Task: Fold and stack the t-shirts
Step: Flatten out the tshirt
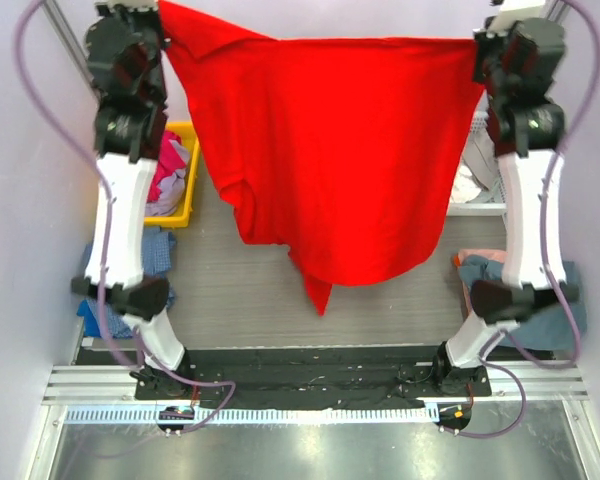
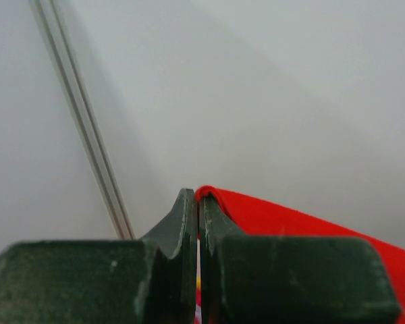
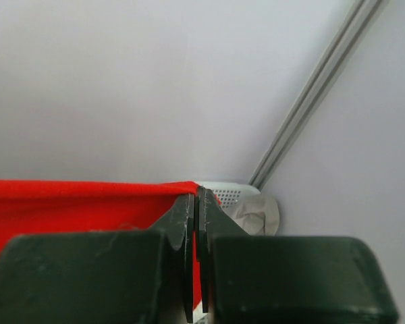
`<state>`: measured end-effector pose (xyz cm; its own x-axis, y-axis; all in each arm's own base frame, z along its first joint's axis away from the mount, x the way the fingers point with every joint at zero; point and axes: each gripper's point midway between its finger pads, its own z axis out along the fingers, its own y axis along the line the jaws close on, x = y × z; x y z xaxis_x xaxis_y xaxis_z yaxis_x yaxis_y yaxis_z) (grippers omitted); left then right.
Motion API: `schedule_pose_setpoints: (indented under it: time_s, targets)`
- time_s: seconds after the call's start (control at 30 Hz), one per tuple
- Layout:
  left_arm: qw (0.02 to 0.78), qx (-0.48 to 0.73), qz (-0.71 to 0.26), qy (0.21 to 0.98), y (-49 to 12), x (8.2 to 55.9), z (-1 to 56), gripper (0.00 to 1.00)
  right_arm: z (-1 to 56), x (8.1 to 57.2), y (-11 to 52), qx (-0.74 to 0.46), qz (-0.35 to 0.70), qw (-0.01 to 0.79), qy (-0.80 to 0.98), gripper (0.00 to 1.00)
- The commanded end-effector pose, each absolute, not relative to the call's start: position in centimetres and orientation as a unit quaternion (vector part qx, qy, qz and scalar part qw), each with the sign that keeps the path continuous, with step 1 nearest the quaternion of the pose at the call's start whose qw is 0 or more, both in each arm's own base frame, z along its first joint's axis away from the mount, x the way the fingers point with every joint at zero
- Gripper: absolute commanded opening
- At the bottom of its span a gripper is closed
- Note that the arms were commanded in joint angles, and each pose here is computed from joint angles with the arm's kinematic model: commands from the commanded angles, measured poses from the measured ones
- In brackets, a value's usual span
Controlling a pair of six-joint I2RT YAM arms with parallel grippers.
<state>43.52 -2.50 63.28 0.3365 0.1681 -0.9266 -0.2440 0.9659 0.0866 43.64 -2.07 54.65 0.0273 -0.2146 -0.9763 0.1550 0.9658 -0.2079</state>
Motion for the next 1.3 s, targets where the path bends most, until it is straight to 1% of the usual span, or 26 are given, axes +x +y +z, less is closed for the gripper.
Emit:
schedule_pose_setpoints:
  time_s: [0.0, 0.03, 0.1, 0.17, 0.23, 0.33, 0.43, 0.5, 0.53, 0.6, 0.63, 0.7, 0.8, 0.9, 0.93, 0.97, 1.0, 1.03, 1.07, 1.1, 1.13, 1.17, 1.2, 1.27]
  targets:
    - [0.82, -0.069, 0.173, 0.542, 0.1, 48.8, 62.9, 0.0, 54.5, 48.6, -4.0, 0.001, -0.181, 0.711, 0.68, 0.01]
    - [0.813, -0.067, 0.182, 0.549, 0.0, 51.0, 61.4, 0.0, 54.5, 49.5, -4.1, 0.003, -0.185, 0.712, 0.678, 0.01]
    - [0.825, -0.088, 0.184, 0.527, 0.9, 51.5, 61.9, 0.0, 55.1, 50.4, -4.4, 0.012, -0.189, 0.722, 0.666, 0.01]
    - [0.834, -0.111, 0.165, 0.515, 1.5, 52.0, 61.7, 0.0, 55.9, 50.8, -4.4, 0.016, -0.186, 0.738, 0.649, 0.01]
    - [0.84, -0.125, 0.153, 0.505, 2.2, 51.9, 62.5, 0.0, 57.9, 50.4, -4.3, 0.026, -0.182, 0.762, 0.621, 0.01]
    - [0.861, -0.127, 0.145, 0.471, 2.3, 50.1, 65.2, 0.0, 61.4, 48.7, -4.3, 0.038, -0.174, 0.797, 0.577, 0.01]
    - [0.874, -0.138, 0.139, 0.445, 2.8, 47.1, 67.9, 0.0, 64.2, 46.3, -4.4, 0.05, -0.168, 0.821, 0.543, 0.01]
    - [0.883, -0.144, 0.133, 0.427, 3.1, 44.2, 70.0, 0.0, 65.4, 44.9, -4.3, 0.051, -0.162, 0.83, 0.531, 0.01]
    - [0.885, -0.145, 0.132, 0.422, 3.3, 43.3, 70.6, 0.0, 66.5, 43.4, -4.3, 0.051, -0.161, 0.837, 0.521, 0.01]
    - [0.89, -0.144, 0.126, 0.415, 3.4, 41.2, 71.8, 0.0, 66.4, 42.8, -4.4, 0.053, -0.163, 0.835, 0.523, 0.01]
    - [0.888, -0.14, 0.126, 0.42, 3.3, 41.1, 71.7, 0.0, 67.2, 41.2, -4.4, 0.053, -0.162, 0.84, 0.516, 0.01]
    - [0.883, -0.133, 0.121, 0.433, 3.0, 40.8, 71.3, 0.0, 65.1, 41.8, -4.2, 0.044, -0.161, 0.825, 0.541, 0.01]
    - [0.867, -0.112, 0.112, 0.472, 2.4, 41.0, 69.2, 0.0, 61.8, 40.9, -3.7, 0.031, -0.147, 0.805, 0.574, 0.01]
    - [0.835, -0.069, 0.097, 0.537, 0.9, 42.1, 64.6, 0.0, 56.5, 40.2, -2.8, 0.01, -0.124, 0.777, 0.617, 0.01]
    - [0.815, -0.052, 0.09, 0.569, 0.3, 42.5, 61.5, 0.0, 54.9, 40.0, -2.7, 0.007, -0.118, 0.769, 0.628, 0.01]
    - [0.804, -0.037, 0.083, 0.588, -0.4, 42.9, 59.6, 0.0, 50.7, 40.7, -2.5, -0.001, -0.114, 0.742, 0.661, 0.01]
    - [0.793, -0.015, 0.072, 0.605, -1.3, 43.2, 57.7, 0.0, 49.7, 39.6, -2.0, -0.012, -0.104, 0.737, 0.668, 0.01]
    - [0.768, 0.004, 0.064, 0.638, -2.2, 43.5, 53.8, 0.0, 45.9, 39.9, -1.6, -0.02, -0.095, 0.709, 0.698, 0.01]
    - [0.753, 0.026, 0.058, 0.655, -3.0, 43.7, 51.5, 0.0, 44.2, 39.7, -1.3, -0.027, -0.089, 0.697, 0.711, 0.01]
    - [0.718, 0.049, 0.051, 0.693, -4.0, 44.2, 46.5, 0.0, 43.1, 38.8, -1.1, -0.031, -0.082, 0.689, 0.719, 0.01]
    - [0.704, 0.07, 0.041, 0.705, -5.0, 44.0, 44.3, 0.0, 39.9, 38.7, -0.5, -0.044, -0.069, 0.665, 0.742, 0.01]
    - [0.7, 0.085, 0.032, 0.708, -5.5, 43.0, 43.4, 0.0, 38.4, 38.3, -0.3, -0.05, -0.062, 0.651, 0.755, 0.01]
    - [0.672, 0.099, 0.031, 0.733, -6.0, 42.9, 39.5, 0.0, 37.7, 37.6, -0.1, -0.056, -0.058, 0.645, 0.76, 0.01]
    - [0.666, 0.128, 0.009, 0.734, -7.2, 41.6, 38.1, 0.0, 34.9, 36.6, 0.3, -0.07, -0.047, 0.615, 0.784, 0.01]
